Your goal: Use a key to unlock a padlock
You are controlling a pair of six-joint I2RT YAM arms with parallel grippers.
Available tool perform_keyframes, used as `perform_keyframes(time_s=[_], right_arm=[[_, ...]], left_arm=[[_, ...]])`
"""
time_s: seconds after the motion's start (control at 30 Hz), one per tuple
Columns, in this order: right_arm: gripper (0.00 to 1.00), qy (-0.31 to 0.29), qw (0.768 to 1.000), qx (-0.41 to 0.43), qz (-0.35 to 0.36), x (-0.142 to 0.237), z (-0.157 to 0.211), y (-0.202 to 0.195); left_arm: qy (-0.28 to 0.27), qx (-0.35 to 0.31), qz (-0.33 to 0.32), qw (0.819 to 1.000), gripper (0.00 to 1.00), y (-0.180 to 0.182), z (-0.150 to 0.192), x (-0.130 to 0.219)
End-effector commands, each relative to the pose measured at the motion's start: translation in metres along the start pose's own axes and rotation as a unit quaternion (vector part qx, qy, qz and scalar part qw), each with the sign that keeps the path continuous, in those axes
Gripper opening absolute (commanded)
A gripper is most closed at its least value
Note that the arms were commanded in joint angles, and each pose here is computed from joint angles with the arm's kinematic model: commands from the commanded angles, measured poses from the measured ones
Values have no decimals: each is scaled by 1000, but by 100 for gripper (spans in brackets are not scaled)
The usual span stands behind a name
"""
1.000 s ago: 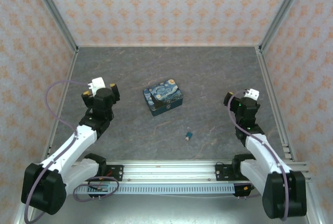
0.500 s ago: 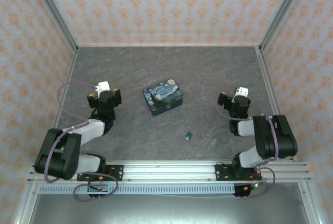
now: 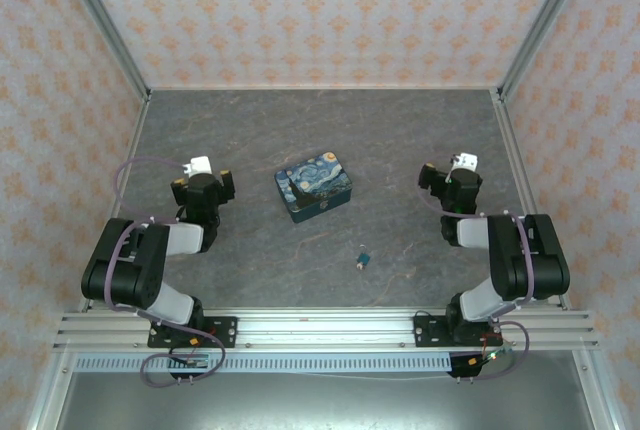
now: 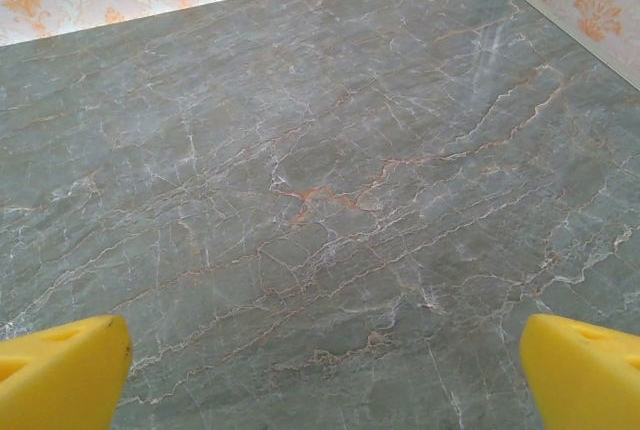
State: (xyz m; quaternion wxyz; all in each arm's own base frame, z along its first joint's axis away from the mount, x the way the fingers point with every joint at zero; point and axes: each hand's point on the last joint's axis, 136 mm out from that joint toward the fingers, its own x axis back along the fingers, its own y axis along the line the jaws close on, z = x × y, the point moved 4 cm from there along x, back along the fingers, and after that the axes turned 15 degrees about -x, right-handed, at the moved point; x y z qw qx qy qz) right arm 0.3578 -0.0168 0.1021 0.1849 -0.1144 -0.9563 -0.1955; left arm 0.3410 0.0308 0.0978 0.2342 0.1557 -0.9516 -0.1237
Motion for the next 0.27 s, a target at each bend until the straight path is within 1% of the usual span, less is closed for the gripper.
perform_keyframes(time_s=[0.0, 0.23], right_arm=[[99, -5, 1000, 6, 9, 0, -2, 0], [99, -8, 1000, 9, 12, 1, -2, 0]], left_arm=[[-28, 3, -5, 1000, 100, 3, -17, -1], [-28, 2, -6, 1000, 100, 3, -17, -1]])
